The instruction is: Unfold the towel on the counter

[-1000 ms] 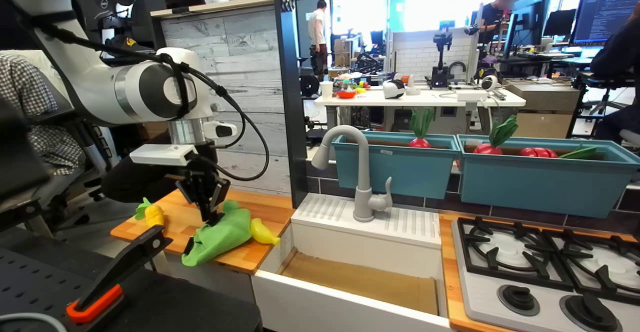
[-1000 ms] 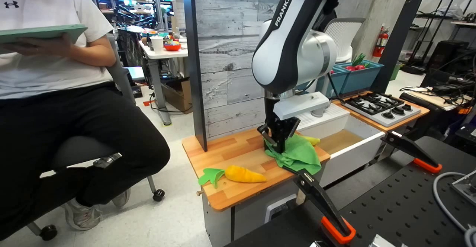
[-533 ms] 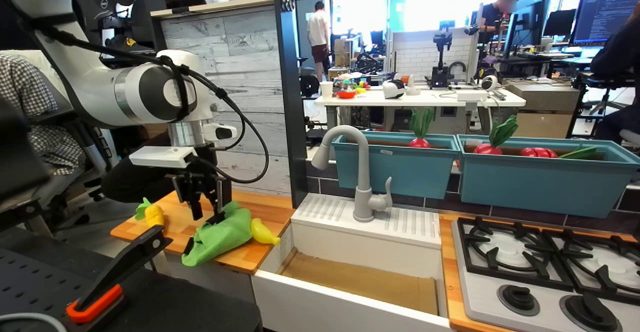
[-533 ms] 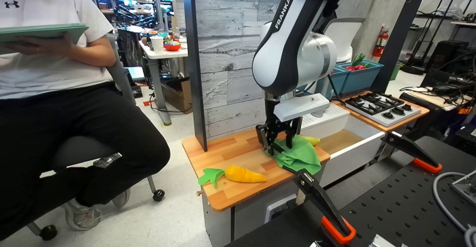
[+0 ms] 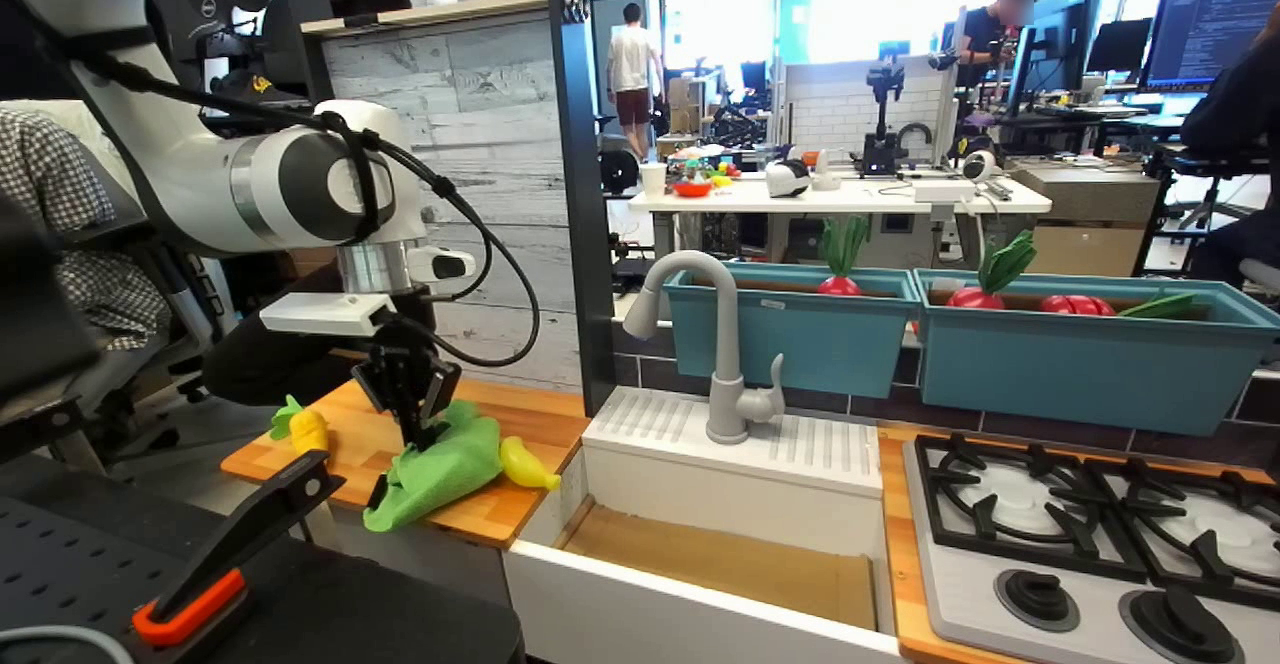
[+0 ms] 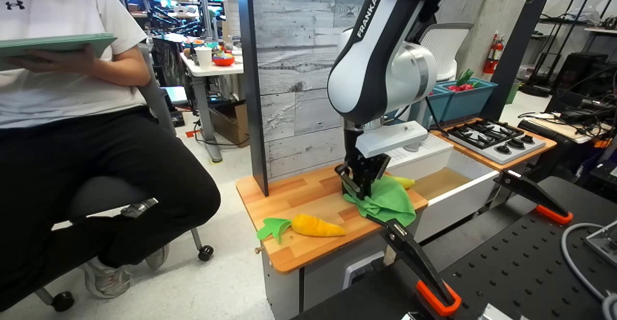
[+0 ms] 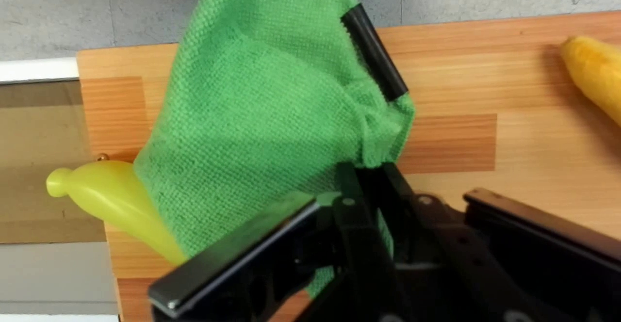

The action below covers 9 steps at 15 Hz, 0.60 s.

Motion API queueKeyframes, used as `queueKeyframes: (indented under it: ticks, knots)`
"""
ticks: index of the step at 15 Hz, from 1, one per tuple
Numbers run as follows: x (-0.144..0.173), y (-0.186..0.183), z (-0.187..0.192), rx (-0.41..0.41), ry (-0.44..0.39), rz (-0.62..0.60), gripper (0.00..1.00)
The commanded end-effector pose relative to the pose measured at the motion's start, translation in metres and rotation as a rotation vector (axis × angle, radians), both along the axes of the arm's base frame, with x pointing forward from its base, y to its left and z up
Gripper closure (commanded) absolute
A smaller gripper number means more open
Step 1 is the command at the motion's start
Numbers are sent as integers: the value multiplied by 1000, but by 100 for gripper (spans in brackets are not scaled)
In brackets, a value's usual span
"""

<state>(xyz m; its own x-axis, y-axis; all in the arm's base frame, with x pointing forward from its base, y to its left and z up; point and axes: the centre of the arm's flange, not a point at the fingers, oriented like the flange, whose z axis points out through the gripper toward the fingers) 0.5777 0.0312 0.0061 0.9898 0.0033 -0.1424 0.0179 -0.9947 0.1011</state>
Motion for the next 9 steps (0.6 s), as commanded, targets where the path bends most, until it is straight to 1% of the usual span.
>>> queueKeyframes:
  ticks: [1, 6, 9]
  knots:
    - [4, -3, -4, 6, -2, 5, 100]
    - [4, -3, -1, 4, -9, 7, 99]
    - [3, 0, 17, 9, -26, 14, 99]
